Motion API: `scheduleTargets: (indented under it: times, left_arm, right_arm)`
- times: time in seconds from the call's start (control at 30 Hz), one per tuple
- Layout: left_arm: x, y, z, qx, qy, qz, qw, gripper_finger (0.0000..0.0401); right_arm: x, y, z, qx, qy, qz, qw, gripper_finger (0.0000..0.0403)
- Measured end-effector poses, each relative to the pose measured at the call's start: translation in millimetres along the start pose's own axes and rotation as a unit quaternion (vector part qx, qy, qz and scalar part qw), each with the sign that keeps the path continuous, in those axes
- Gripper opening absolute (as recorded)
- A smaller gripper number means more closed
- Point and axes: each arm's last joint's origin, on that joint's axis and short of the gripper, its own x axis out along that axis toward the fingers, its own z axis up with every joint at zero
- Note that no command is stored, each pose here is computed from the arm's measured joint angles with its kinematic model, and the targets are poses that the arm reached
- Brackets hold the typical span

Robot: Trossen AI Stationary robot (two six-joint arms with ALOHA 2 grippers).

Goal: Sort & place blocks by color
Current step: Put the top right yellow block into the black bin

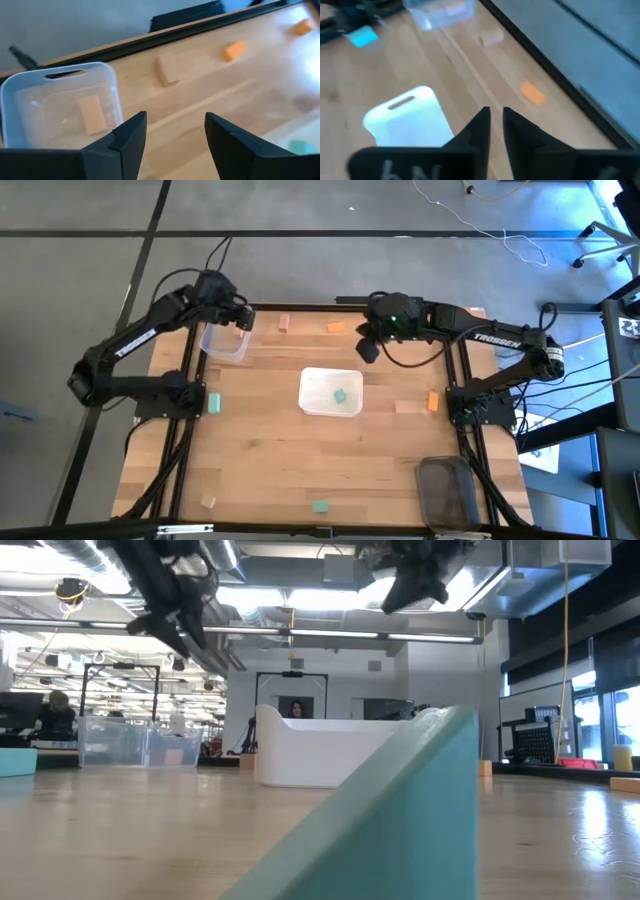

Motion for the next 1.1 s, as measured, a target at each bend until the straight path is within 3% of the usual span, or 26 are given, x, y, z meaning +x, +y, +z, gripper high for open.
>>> scheduleTargets:
  times: [0.23, 0.37, 0.47, 0.73, 0.9, 1.1]
  left_arm:
    - [-16, -6, -9, 0.012, -0.004, -0.014, 1.0, 0.0193]
    - [-21, -8, -14, 0.016, 0.008, -0.024, 1.0, 0.0193]
    - [-25, -13, -16, 0.05, 0.008, -0.045, 0.998, 0.0193]
    - [-33, -21, -22, 0.09, 0.02, -0.123, 0.988, 0.0193]
    - [-34, -23, -23, 0.094, 0.023, -0.128, 0.987, 0.0193]
    - [-33, -23, -23, 0.089, 0.024, -0.128, 0.988, 0.0193]
  right_arm:
    - [4, -19, -1, 0.04, 0.026, -0.032, 0.998, 0.0142]
    - [10, -37, -4, 0.122, 0.051, -0.064, 0.989, 0.019]
    - [17, -54, -9, 0.16, 0.087, -0.1, 0.978, 0.0213]
    - [36, -96, -25, 0.194, 0.193, -0.169, 0.947, 0.0222]
    - [50, -122, -32, 0.203, 0.235, -0.195, 0.93, 0.0222]
    - [71, -157, -45, 0.206, 0.304, -0.188, 0.911, 0.0222]
